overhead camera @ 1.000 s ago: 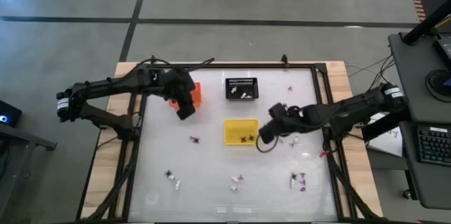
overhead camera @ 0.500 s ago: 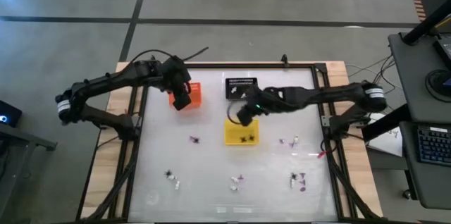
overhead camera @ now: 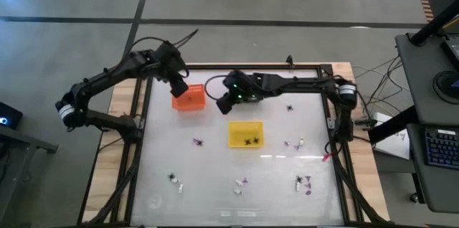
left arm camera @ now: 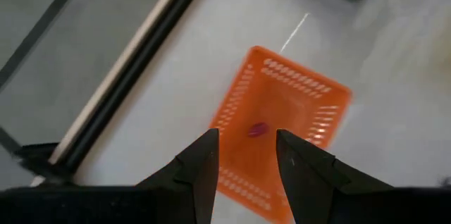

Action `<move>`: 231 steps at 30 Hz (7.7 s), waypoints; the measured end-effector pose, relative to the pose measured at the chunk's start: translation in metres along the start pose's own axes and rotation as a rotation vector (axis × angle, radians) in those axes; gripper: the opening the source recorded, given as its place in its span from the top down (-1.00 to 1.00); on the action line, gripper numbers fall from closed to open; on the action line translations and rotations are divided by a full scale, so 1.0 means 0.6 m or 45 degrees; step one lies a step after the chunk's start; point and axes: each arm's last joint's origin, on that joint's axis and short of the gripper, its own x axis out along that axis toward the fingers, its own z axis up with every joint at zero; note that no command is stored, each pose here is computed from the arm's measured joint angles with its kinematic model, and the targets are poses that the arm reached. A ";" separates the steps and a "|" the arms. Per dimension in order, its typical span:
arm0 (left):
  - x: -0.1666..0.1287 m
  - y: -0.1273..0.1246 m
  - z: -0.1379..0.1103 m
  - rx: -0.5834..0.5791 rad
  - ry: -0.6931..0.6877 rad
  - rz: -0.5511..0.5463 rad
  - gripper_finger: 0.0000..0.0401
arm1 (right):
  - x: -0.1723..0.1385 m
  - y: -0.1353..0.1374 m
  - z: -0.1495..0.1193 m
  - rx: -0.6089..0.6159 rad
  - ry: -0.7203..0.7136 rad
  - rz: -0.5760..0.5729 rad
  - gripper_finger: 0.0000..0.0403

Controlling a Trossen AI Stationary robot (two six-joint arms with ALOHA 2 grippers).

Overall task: Sort Halloween decoration
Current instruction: Put the violet witch hat toy into the orange bin, then put the black spider toy into the yellow bin

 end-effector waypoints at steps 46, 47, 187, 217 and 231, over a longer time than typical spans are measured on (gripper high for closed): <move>0.014 0.058 -0.018 0.062 0.038 0.083 0.38 | 0.219 -0.035 0.085 0.010 0.075 0.174 0.74; 0.014 0.058 -0.018 0.062 0.038 0.083 0.38 | 0.219 -0.035 0.085 0.010 0.074 0.174 0.70; 0.015 0.045 -0.022 0.092 0.000 -0.231 0.38 | -0.145 -0.236 -0.380 0.799 0.758 -0.851 0.23; 0.015 0.043 -0.022 0.089 -0.008 -0.264 0.38 | -0.142 -0.245 -0.375 0.878 0.652 -0.829 0.96; 0.014 0.043 -0.025 0.089 0.011 -0.269 0.38 | -0.189 -0.206 -0.316 0.872 0.495 -0.607 0.96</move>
